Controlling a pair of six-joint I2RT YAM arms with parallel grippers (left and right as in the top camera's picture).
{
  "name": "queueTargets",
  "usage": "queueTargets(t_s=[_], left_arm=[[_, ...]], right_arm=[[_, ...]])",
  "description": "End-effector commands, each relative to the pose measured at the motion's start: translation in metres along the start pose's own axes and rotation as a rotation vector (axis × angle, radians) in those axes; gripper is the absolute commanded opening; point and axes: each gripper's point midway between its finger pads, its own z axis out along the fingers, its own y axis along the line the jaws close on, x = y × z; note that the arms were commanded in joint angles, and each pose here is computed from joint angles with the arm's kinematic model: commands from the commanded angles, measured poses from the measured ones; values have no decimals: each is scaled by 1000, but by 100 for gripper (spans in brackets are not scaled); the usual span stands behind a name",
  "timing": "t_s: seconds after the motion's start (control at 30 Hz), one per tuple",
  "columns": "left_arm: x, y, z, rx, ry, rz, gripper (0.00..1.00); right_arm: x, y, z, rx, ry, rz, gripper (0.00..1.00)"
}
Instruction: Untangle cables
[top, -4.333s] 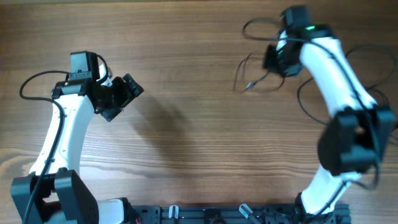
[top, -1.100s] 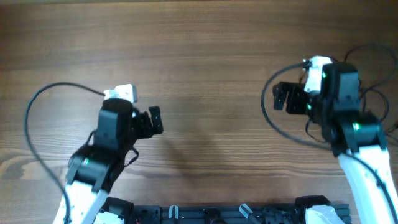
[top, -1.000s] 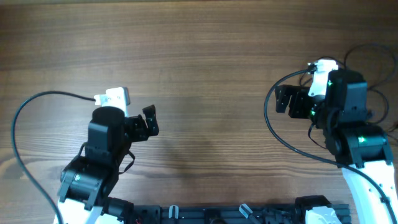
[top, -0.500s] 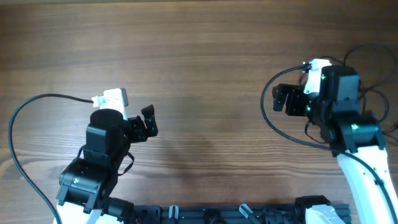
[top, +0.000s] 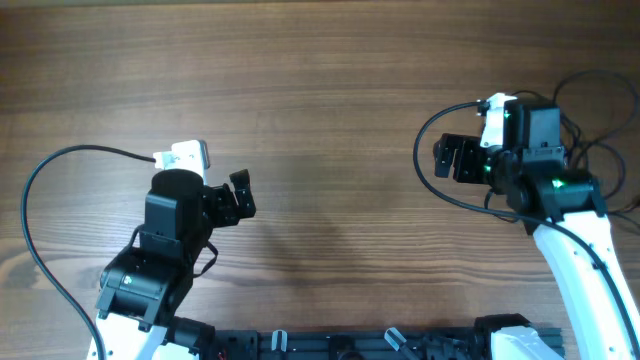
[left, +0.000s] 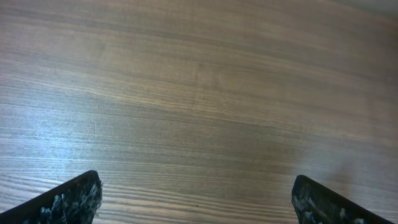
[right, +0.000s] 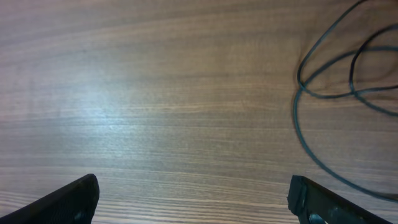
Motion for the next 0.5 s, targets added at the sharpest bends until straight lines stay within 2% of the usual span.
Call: queueTargets(t_s=[0.0,0.17,0.47], left_arm=[[5,6,6,-30,19,16,100],[9,7,13,-41,47,20,100],[22,9,30,-71,125,32,100]], right_arm=[[-8,1,-26,3,-95,-14,100],[-19,4,-55,-12,-249,-33,100],[-24,13,-106,-112,-718,-91,100]])
